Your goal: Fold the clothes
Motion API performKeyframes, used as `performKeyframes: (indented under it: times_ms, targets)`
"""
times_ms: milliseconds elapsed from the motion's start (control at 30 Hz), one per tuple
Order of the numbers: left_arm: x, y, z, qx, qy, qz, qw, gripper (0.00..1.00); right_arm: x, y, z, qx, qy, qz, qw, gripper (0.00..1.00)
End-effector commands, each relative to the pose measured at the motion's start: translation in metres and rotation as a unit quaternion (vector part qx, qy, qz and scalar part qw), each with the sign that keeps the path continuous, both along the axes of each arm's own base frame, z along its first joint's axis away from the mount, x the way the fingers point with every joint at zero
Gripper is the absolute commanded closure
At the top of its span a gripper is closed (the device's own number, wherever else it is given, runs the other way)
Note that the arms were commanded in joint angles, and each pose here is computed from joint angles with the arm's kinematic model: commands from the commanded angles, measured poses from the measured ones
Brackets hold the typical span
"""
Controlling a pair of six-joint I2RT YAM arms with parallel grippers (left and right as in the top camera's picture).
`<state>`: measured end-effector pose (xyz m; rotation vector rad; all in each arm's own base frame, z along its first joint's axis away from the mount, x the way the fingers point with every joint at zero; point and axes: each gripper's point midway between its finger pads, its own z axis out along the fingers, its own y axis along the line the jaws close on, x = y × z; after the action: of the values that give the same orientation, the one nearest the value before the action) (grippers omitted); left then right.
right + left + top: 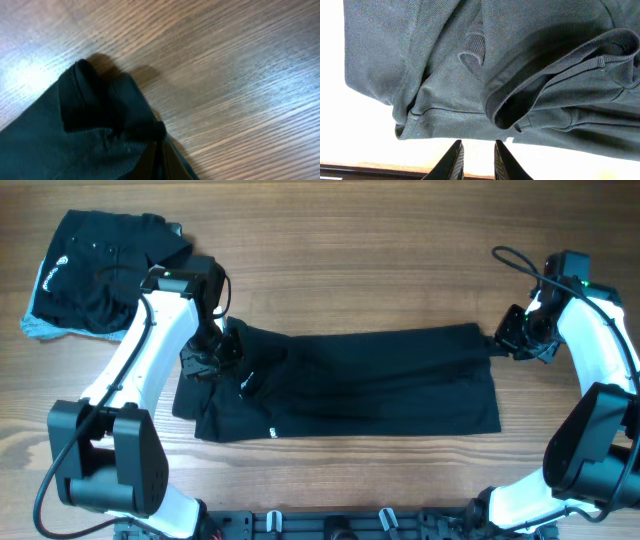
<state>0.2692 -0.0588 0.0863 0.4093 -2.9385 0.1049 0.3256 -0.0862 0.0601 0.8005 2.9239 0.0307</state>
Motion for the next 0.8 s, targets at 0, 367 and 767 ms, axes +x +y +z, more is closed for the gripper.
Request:
performKeyframes:
  times_ms: [0,367,767]
  targets:
    - [-0.003,0.001,0.002,0.005,-0.003,0.002,1.0,0.78,-0.006,-0.002,0.004,-0.011,0.008,0.014,1.0,0.96]
    - [0.01,-0.001,-0.002,0.0,-0.03,0.002,1.0,0.49,-0.037,-0.021,0.004,-0.06,0.076,-0.01,0.995,0.27]
    - [0.009,-0.019,-0.06,-0.036,-0.067,-0.009,0.997,0.47,-0.026,0.023,-0.041,0.204,0.01,0.054,0.977,0.06]
